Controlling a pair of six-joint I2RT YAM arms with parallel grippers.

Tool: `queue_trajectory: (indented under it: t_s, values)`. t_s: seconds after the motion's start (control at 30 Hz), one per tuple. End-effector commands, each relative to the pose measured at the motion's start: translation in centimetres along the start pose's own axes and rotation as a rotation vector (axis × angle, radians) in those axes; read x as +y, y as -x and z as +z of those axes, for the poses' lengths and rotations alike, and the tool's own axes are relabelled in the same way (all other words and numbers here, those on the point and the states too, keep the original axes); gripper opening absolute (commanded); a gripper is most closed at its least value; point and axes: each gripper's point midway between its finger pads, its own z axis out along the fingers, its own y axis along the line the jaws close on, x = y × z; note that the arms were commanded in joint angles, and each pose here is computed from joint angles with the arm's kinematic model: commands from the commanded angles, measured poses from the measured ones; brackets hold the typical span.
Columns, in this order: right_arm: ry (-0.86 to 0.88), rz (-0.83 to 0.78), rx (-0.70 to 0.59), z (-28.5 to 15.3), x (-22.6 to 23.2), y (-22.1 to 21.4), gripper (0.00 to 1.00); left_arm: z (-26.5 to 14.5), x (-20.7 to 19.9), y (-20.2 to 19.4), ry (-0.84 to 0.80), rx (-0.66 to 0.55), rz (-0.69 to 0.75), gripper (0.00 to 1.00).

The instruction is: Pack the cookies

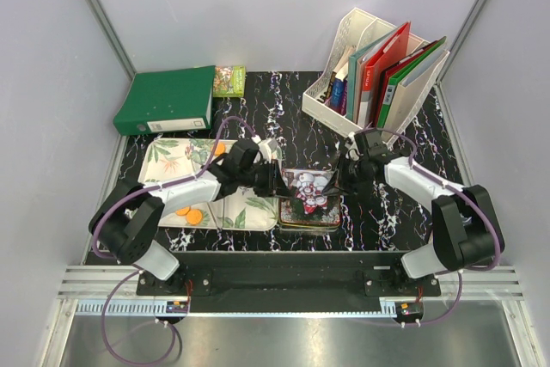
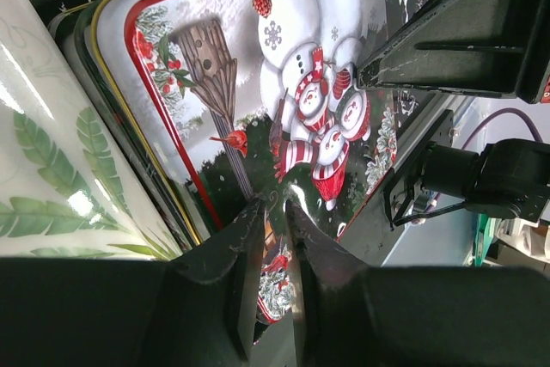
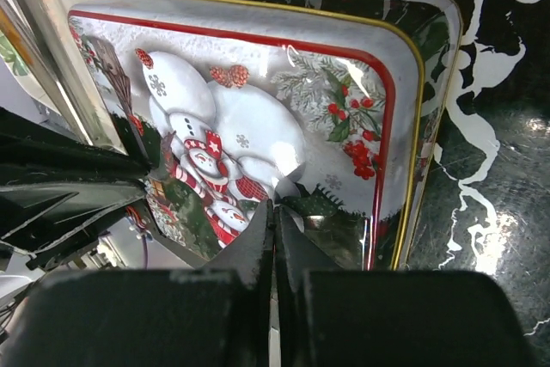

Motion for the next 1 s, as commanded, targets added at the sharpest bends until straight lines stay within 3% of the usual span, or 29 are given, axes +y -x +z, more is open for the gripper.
queue_trajectory:
  t_s: [0.0, 0.13, 0.23, 0.37, 0.53, 0.63, 0.97]
  values:
    - [0.007, -0.025, -0.045, -0.4, 0.3, 0.8, 0.00, 0.1, 5.0, -3.7, 0.164, 0.097, -0.063, 0.23]
    - [0.117, -0.092, -0.137, -2.8, 3.7, 2.1, 0.00, 0.1, 5.2, -3.7, 0.170, 0.098, -0.061, 0.23]
    - [0.211, -0.109, -0.132, -3.2, 5.6, 2.0, 0.00, 0.2, 5.2, -3.7, 0.170, 0.100, -0.061, 0.23]
    - [0.255, -0.089, -0.001, -1.2, 5.4, -0.1, 0.00, 0.2, 5.2, -3.7, 0.172, 0.100, -0.063, 0.22]
    - [0.171, 0.002, 0.184, 2.7, 2.1, -3.6, 0.00, 0.1, 5.1, -3.6, 0.175, 0.096, -0.060, 0.22]
    - [0.132, 0.015, 0.204, 3.5, 1.1, -4.2, 0.00, -0.1, 5.0, -3.4, 0.181, 0.090, -0.053, 0.23]
    - [0.219, -0.104, -0.022, -0.8, 6.7, 0.5, 0.00, -2.0, 3.7, -1.3, 0.200, 0.034, 0.001, 0.23]
